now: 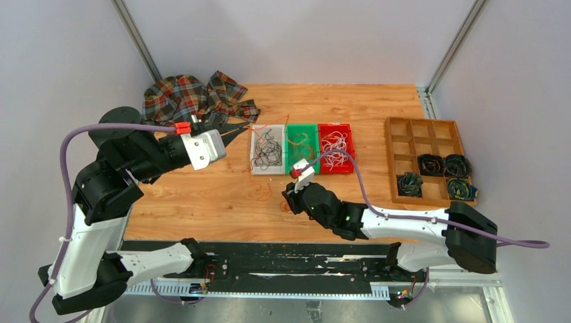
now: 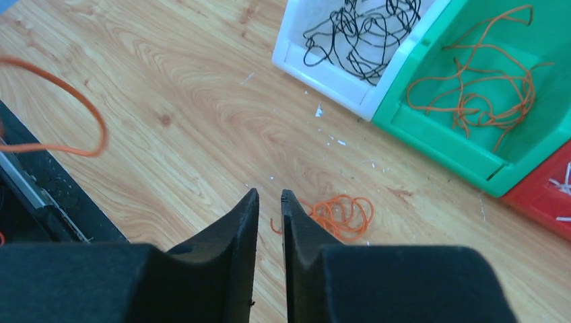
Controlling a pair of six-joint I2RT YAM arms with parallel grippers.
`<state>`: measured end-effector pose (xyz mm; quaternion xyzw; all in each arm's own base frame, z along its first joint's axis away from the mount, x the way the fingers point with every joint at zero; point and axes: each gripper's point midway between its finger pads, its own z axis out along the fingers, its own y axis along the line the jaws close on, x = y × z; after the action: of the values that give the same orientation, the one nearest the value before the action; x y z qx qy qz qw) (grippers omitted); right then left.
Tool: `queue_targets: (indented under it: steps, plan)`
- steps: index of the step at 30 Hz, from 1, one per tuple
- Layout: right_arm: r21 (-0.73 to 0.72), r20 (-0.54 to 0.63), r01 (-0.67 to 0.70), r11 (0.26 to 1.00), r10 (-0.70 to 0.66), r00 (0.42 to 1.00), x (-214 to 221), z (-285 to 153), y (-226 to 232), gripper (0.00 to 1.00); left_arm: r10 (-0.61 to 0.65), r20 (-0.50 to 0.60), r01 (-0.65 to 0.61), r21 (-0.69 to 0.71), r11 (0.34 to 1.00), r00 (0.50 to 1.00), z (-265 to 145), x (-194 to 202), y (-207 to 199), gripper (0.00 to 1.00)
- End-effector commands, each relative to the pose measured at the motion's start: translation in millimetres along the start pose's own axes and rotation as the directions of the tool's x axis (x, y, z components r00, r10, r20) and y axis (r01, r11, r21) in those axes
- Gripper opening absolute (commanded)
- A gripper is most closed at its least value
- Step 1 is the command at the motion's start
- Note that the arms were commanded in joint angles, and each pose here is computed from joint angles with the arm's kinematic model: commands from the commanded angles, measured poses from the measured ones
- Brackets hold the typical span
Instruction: Untangle the cables
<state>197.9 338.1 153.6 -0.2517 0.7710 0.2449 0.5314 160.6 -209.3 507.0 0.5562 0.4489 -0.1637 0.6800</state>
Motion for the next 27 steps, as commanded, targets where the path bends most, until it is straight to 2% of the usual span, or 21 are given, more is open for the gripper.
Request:
queue_targets:
  steps: [1,4,7,12,16,21,27]
  plan:
    - [0.013,0.073,-0.085,0.996,0.084,0.994,-9.3,-2.8,-6.1,0.22,0.036,0.039,-0.034,-0.034,0.999,0.999,1.0,-17.6,14.5,0.01]
    - [0.075,0.122,-0.114,0.991,0.105,0.987,-19.7,-10.1,-20.9,0.37,0.015,0.017,-0.015,-0.008,1.000,1.000,12.5,-6.2,9.1,0.01]
    - [0.172,0.177,-0.149,0.974,0.118,0.977,-31.0,-22.2,-45.7,0.43,-0.006,0.009,0.006,-0.005,1.000,1.000,26.9,6.9,5.4,0.01]
    - [0.331,0.242,-0.196,0.923,0.118,0.963,-41.1,-50.7,-91.5,0.45,-0.033,0.024,0.034,-0.044,0.998,0.999,57.6,23.0,10.3,0.01]
    - [0.470,0.248,-0.250,0.846,0.145,0.958,-39.6,-71.8,-130.4,0.45,-0.046,0.010,0.047,-0.069,0.996,0.999,86.2,40.5,15.9,0.01]
    - [0.560,0.275,-0.298,0.773,0.167,0.947,-36.6,-91.5,-161.3,0.42,-0.075,-0.049,0.069,-0.105,0.992,0.996,126.0,68.1,26.5,0.00]
    - [0.605,0.280,-0.297,0.739,0.152,0.948,-35.3,-102.2,-175.2,0.41,-0.043,-0.106,0.028,-0.144,0.989,0.993,165.0,106.8,31.3,0.00]
